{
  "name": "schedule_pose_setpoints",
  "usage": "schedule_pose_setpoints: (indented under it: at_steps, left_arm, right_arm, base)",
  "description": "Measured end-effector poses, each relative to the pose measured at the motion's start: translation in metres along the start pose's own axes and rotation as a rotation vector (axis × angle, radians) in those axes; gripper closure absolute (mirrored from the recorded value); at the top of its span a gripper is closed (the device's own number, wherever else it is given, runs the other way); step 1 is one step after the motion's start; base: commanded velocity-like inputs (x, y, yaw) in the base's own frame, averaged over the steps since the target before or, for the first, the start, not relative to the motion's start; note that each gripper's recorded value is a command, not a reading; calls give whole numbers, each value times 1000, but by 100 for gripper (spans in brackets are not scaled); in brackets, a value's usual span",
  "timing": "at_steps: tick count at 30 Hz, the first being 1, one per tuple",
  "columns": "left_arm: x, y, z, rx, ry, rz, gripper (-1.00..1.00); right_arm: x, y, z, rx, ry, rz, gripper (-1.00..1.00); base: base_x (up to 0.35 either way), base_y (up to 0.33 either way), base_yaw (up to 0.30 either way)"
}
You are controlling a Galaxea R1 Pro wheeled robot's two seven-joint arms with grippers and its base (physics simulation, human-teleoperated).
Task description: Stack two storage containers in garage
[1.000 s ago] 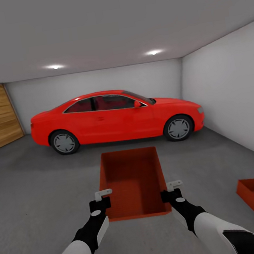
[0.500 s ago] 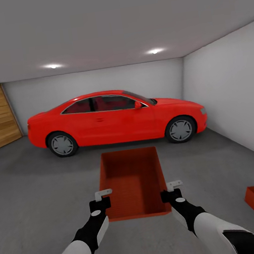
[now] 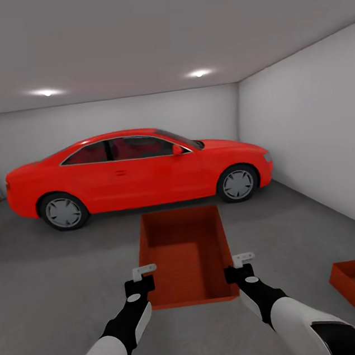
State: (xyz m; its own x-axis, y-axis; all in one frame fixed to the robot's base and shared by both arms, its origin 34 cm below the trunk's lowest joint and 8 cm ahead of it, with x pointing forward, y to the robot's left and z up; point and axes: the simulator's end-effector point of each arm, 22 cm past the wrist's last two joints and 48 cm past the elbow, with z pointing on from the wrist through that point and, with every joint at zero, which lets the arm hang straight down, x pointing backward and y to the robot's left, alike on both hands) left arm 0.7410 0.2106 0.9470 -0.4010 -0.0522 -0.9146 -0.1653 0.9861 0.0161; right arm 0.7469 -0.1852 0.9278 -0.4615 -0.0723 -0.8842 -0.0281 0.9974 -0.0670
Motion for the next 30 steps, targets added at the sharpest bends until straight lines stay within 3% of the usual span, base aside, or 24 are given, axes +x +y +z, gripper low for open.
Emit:
schedule_pose_setpoints:
  at_steps: [30]
  left_arm:
    - [0, 0, 0, 0, 0, -1, 100]
  right_arm:
    - [0, 0, 0, 0, 0, 0, 100]
  base:
    - [322, 0, -246]
